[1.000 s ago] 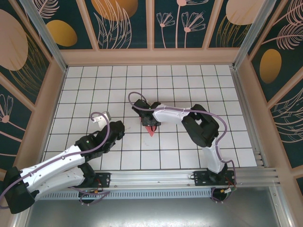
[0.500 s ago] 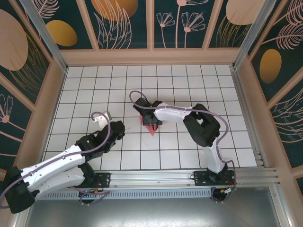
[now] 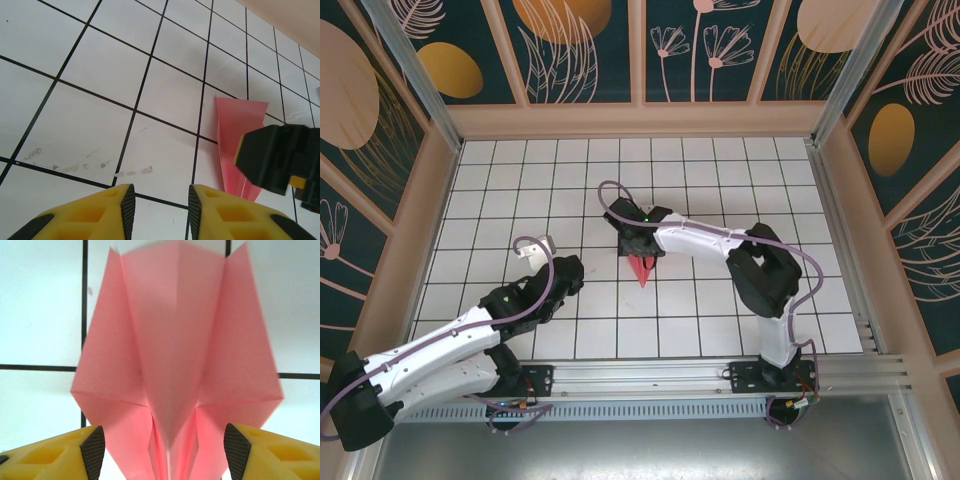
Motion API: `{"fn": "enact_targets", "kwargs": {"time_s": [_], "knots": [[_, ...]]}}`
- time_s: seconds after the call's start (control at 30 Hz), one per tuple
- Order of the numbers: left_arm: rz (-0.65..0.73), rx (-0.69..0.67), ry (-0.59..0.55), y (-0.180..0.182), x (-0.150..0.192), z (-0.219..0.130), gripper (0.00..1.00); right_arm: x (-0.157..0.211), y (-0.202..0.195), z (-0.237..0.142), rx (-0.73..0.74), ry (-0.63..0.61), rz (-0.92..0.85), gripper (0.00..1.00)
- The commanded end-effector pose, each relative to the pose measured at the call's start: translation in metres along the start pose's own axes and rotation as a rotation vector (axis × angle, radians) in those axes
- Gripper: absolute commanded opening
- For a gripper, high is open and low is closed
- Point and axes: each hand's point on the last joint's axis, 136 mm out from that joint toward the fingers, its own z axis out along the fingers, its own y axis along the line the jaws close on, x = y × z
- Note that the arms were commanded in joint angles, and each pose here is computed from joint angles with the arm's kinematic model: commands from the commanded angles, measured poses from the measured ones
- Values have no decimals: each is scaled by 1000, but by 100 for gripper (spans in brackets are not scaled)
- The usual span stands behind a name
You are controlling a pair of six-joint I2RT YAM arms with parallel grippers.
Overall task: Fold a paper plane with a square sheet of paper (pick it up from the middle)
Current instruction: Move the paper plane to the center of the table, then reset both arms
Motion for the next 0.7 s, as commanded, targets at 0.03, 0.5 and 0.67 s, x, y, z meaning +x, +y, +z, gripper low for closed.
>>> {"fn": "enact_targets", "kwargs": {"time_s": [0.03, 0.5, 0.67], "knots": [[20, -3, -59, -6, -17, -3, 38, -43, -22, -69, 38, -227, 60, 67], [155, -196, -255, 40, -78, 6, 96, -52, -246, -130, 453, -773, 264, 72], [161, -364, -284, 80, -109, 21, 99, -43, -282, -89, 369, -756, 216, 74]]}}
